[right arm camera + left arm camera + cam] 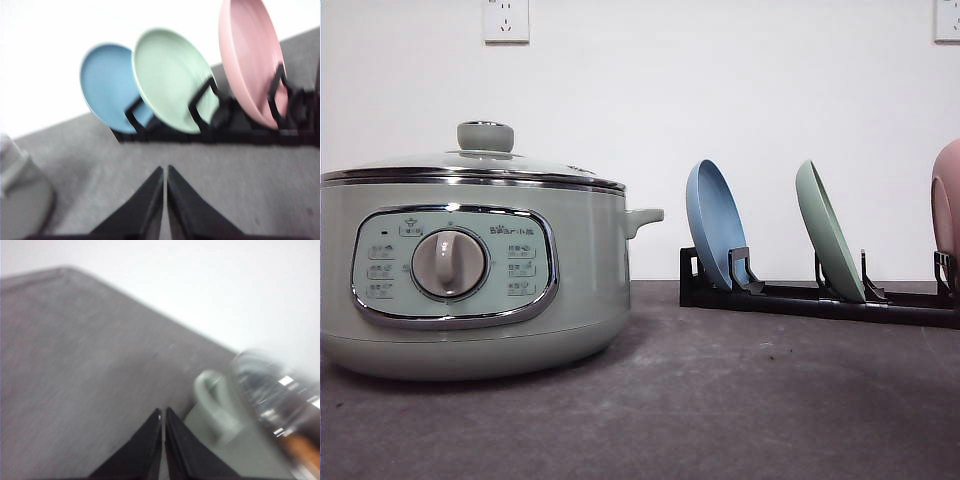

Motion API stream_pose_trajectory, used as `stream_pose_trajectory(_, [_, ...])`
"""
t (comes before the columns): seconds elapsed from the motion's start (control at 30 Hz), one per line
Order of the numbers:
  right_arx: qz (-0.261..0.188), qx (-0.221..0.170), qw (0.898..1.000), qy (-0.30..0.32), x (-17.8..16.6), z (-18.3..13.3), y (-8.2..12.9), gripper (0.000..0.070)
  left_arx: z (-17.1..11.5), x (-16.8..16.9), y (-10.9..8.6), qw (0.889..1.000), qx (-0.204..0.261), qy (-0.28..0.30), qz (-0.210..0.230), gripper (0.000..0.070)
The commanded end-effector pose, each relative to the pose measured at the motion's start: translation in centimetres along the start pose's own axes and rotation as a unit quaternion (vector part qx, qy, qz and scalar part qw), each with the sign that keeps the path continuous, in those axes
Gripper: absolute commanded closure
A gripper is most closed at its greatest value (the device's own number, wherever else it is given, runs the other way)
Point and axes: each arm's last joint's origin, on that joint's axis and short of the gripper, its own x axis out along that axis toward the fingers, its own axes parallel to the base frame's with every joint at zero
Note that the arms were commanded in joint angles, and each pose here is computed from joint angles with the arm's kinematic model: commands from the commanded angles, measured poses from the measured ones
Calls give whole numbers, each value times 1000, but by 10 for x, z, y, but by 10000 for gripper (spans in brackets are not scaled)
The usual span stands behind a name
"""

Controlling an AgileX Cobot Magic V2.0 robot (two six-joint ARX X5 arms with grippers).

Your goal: Transfer potato from steamer to green plate

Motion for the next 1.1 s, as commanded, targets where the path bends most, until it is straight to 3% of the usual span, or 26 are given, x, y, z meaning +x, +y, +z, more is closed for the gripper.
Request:
stream_pose_trajectory(0.0, [12, 4, 999, -33, -5, 17, 9, 700, 13, -4, -6, 1000, -6, -21, -15, 697])
stream_pose_trajectory(0.27, [31, -33, 994, -103, -23, 76, 42, 700, 57, -18, -28, 998, -2, -45, -41, 697])
stream_pose_trajectory(0.43, [29, -65, 993, -94, -26, 110, 59, 700, 86, -20, -44, 996, 26, -36, -74, 697])
stream_pose_trajectory(0.6, [30, -91, 994, -58, -22, 138, 72, 700, 112, -15, -60, 991, 61, 12, -115, 697])
stream_pose_trajectory(0.83, [70, -117, 990, 36, -8, 165, 85, 700, 137, -2, -79, 972, 105, 104, -184, 697])
stream_pose_trajectory(1.07, [122, -129, 975, 136, 7, 176, 91, 700, 153, 9, -93, 941, 121, 178, -262, 697])
